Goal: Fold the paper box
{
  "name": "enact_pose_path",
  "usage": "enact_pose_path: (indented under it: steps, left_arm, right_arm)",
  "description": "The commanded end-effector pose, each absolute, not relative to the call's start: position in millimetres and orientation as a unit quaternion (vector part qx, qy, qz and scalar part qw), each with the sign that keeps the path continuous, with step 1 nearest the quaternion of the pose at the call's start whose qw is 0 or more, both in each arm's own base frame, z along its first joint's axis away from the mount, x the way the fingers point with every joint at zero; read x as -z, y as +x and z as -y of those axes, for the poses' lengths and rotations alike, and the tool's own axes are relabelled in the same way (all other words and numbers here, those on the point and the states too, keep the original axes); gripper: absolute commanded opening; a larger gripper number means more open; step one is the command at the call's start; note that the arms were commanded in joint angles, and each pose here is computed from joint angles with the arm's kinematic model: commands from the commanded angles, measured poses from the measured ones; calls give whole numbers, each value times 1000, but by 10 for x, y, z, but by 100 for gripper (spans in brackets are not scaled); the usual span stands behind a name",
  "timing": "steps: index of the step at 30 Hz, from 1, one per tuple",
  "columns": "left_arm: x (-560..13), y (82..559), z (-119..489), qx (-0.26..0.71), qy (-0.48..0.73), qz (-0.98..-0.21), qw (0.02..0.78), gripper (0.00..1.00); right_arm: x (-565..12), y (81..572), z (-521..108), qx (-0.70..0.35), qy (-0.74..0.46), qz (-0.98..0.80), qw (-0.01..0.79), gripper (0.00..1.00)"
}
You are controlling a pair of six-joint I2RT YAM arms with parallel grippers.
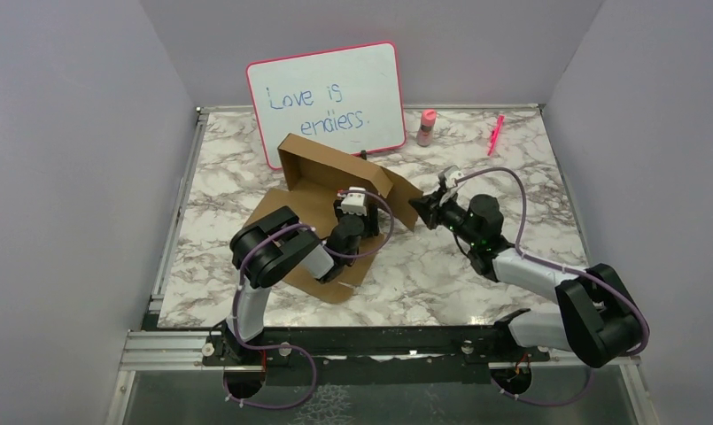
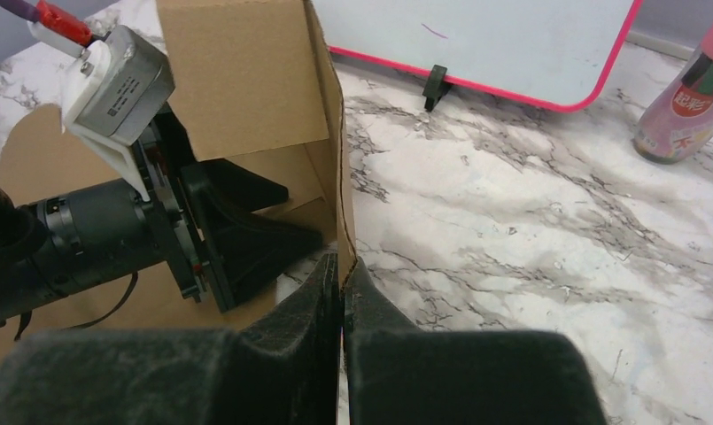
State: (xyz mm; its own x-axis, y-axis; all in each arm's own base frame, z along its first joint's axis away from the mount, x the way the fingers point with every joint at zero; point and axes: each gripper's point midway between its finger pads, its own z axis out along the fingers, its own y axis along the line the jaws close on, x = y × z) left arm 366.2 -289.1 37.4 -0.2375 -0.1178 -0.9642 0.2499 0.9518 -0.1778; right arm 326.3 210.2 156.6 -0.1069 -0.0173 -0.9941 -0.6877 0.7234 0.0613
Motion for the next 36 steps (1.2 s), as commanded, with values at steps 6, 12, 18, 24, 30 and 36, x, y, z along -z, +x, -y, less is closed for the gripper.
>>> enact_pose_path:
  steps: [6, 12, 18, 24, 30, 36]
  left_arm:
    - [-319, 3617, 3003, 199, 30, -777, 596, 60]
    - [-299, 3598, 2987, 206, 26, -780, 590, 58]
    - [-453, 3580, 2794, 198, 21, -777, 598, 58]
    - [-425, 3478, 2727, 192, 42, -786, 586, 61]
    - [-457, 3370, 2717, 204, 57, -791, 574, 68]
    - [-418, 3256, 2700, 215, 63, -801, 555, 72]
  right_arm:
    - [-1523, 3151, -2174, -237, -189, -719, 625, 10]
    - [-1483, 3120, -2177, -212, -167, -728, 630, 11]
    - [-1492, 3185, -2021, -176, -142, -732, 642, 11]
    - [-1497, 3194, -2045, -174, -154, -728, 645, 11]
    - [-1509, 3214, -2060, -170, -161, -728, 645, 11]
    - [-1494, 3160, -2174, -196, -182, -725, 635, 11]
